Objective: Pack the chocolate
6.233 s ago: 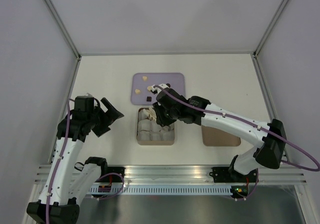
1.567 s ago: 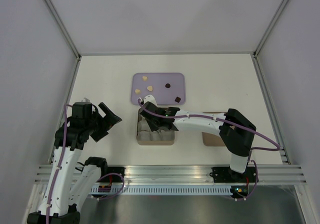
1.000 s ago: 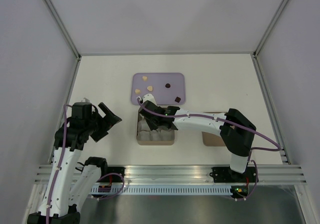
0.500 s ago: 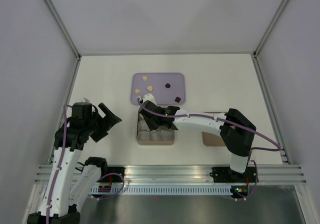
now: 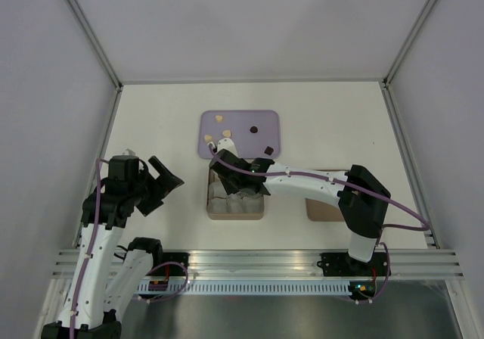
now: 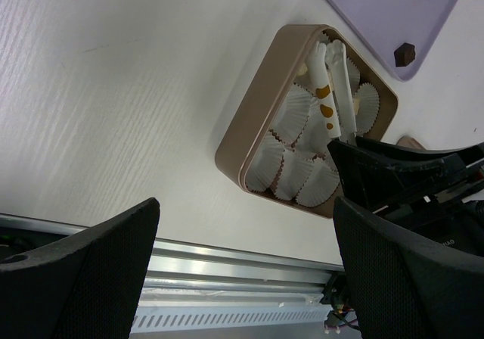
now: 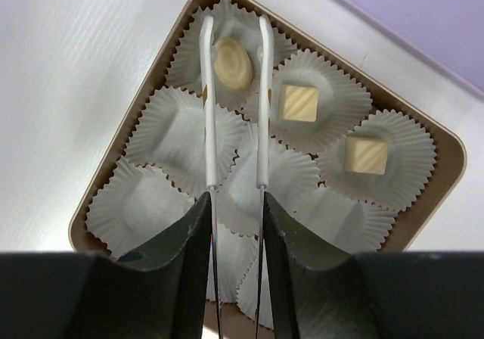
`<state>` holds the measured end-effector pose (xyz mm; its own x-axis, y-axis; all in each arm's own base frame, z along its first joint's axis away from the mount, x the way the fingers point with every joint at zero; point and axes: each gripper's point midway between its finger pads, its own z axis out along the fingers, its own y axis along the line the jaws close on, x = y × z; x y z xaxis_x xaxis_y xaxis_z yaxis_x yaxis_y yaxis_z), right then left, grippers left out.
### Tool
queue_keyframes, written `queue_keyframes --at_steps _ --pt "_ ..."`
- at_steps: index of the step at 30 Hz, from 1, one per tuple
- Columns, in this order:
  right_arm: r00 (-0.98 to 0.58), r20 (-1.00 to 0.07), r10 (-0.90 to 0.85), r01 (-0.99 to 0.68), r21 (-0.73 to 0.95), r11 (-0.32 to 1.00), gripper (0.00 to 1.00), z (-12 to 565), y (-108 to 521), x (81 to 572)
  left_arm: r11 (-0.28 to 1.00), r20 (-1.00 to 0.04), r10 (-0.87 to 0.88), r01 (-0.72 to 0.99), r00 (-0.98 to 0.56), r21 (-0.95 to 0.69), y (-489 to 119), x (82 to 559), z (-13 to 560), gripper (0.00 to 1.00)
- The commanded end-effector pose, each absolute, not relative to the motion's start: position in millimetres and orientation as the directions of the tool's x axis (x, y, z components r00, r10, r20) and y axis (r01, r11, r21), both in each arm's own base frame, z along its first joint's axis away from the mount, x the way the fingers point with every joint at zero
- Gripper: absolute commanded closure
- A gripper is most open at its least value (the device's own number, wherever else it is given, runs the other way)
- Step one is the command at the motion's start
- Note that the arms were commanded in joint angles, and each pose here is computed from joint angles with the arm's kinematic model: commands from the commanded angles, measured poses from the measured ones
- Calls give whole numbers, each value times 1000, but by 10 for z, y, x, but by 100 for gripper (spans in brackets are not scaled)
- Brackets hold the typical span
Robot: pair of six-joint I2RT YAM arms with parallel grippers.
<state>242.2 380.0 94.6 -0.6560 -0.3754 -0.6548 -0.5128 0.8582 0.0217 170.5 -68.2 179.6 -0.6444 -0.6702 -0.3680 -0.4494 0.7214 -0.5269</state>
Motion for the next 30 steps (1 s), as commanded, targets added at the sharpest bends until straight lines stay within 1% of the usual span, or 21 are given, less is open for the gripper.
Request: queue_keyframes --at_steps 1,7,14,18,24,25,26,28,30 --pt "-646 -708 -286 -472 76 878 64 1322 3765 2444 702 -352 -688 -462 -634 -542 -703 1679 1856 0" --pt "-652 -699 -293 -484 87 871 65 1477 3612 2329 705 -348 -686 -465 -639 -536 -703 1684 1844 1" --pt "-630 -734 -254 -492 124 862 65 1909 3516 2271 697 -345 -692 -463 -634 -547 -717 1691 1882 0" --pt "-614 -756 -228 -499 148 854 65 2180 3568 2338 692 -340 -697 -465 -631 -552 -725 1699 1909 0" --pt "-612 -766 -196 -476 159 865 65 2340 3531 2837 689 -335 -700 -471 -631 -552 -730 1731 1930 0" --pt "-640 -739 -211 -471 160 867 65 2219 3502 2948 689 -336 -700 -471 -630 -551 -728 1735 1933 1" --pt "-641 -740 -204 -463 160 872 65 2259 3497 3042 689 -337 -700 -472 -629 -550 -726 1738 1935 0" --pt "-668 -701 -247 -448 115 886 65 2049 3427 3184 687 -340 -703 -474 -625 -551 -720 1746 1948 0" --pt "-664 -696 -274 -455 85 887 65 2013 3418 3287 686 -343 -705 -474 -621 -552 -715 1749 1955 0"
